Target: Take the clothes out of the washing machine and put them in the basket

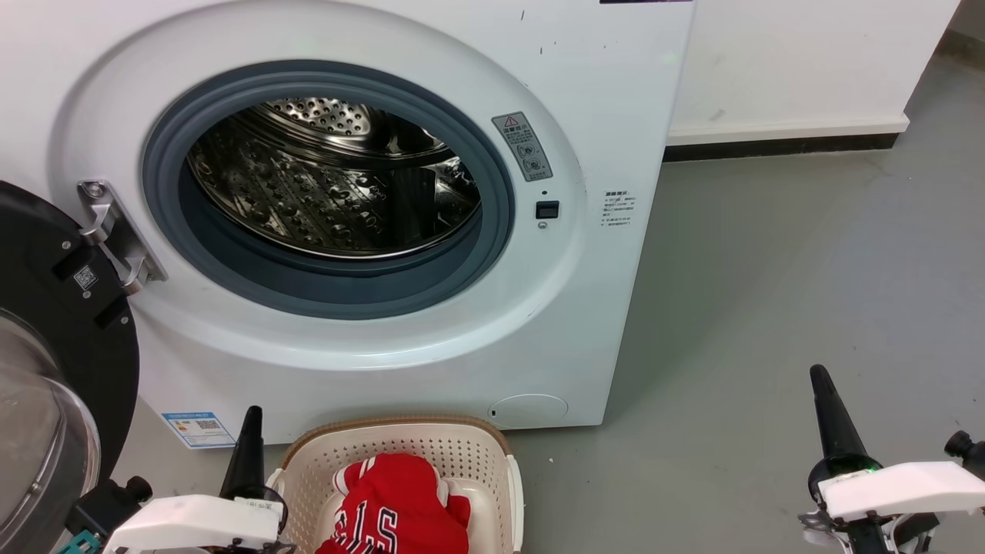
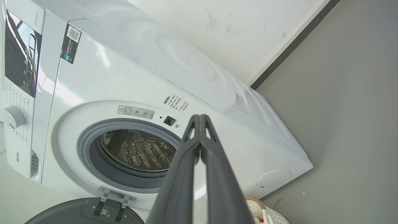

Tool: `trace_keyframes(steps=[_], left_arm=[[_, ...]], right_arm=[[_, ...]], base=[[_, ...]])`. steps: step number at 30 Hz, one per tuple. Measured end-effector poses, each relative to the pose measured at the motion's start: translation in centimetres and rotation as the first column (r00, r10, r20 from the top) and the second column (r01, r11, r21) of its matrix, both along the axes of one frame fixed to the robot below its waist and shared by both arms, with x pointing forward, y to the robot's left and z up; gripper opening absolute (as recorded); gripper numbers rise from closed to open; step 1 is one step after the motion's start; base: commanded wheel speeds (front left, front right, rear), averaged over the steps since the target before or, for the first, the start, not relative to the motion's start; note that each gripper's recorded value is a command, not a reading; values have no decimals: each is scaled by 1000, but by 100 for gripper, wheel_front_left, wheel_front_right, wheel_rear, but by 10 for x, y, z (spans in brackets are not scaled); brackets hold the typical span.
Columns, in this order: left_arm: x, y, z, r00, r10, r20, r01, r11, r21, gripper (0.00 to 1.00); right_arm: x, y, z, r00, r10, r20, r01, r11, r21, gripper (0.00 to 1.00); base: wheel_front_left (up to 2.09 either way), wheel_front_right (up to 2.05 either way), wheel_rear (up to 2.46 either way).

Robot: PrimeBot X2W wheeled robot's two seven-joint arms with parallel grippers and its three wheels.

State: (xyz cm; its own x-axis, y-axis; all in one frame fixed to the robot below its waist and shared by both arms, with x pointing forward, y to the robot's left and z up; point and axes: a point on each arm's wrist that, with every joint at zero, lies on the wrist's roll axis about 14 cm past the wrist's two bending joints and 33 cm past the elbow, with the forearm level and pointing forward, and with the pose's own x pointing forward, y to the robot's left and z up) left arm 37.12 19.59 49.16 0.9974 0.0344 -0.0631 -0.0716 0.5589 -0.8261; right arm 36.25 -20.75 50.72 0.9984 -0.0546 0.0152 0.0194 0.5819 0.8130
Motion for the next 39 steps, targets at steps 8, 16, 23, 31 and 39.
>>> trace_keyframes(steps=[8,16,23,31,39], left_arm=[[3,0,0,1000,-2,2,2,993,-114,0],[6,0,2,1000,-6,10,8,980,-197,0],[9,0,4,1000,-4,19,10,959,-283,0],[10,1,4,1000,-4,20,11,936,-352,0],[12,1,6,999,-2,32,16,903,-429,0]], right_arm=[[3,0,-3,1000,6,-10,-5,993,118,0],[6,1,-4,1000,11,-14,-8,979,204,0],[12,2,-3,1000,21,-7,-18,956,293,0],[13,2,-5,1000,27,-12,-21,931,364,0],[18,4,-4,999,37,-4,-32,896,444,0]], base=[[0,0,0],[0,0,0],[0,0,0],[0,0,0],[0,0,0]])
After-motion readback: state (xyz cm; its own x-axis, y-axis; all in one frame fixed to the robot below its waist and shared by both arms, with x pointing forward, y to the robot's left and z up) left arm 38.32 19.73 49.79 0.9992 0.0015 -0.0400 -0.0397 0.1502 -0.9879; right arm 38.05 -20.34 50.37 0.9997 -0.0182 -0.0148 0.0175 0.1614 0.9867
